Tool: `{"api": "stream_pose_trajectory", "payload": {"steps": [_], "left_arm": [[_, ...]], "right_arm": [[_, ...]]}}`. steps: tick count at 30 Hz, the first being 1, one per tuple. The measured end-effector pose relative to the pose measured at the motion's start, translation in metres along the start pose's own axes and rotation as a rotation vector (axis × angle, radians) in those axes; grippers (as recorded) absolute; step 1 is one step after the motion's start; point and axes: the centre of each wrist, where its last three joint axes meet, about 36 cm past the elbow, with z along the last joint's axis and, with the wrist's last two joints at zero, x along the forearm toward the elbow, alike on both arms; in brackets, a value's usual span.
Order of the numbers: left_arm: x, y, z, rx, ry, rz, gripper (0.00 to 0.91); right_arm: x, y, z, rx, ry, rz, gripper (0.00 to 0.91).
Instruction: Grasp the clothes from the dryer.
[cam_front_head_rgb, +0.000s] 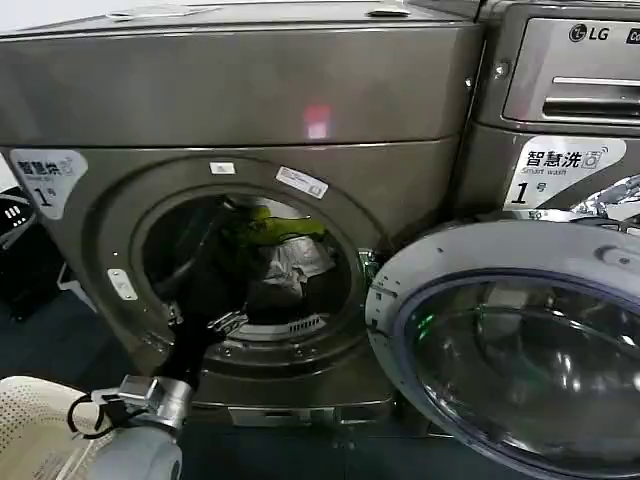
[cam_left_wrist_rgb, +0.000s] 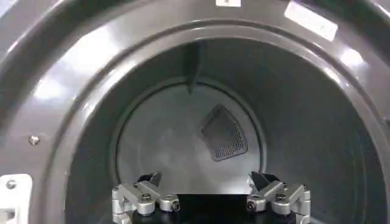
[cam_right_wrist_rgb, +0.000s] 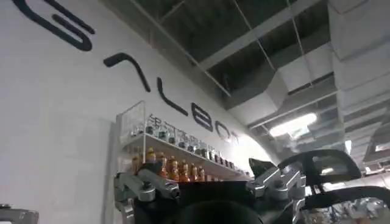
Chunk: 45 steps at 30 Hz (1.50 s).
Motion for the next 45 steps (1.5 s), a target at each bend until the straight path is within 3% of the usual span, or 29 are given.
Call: {"api": "stream_pose_trajectory", "payload": {"steps": [31,45], "left_arm": [[0.0,0.0,0.001,-0.003,0.005,0.005,0.907],[-0.016,-0.002,0.008,0.005,-0.002,0.005,0.907]], "right_arm": [[0.0,0.001,0.0,0.014,-0.001,-0.015,0.907],[0.003,0.004,-0.017,0.104,0.011,-0.019,0.907]]}}
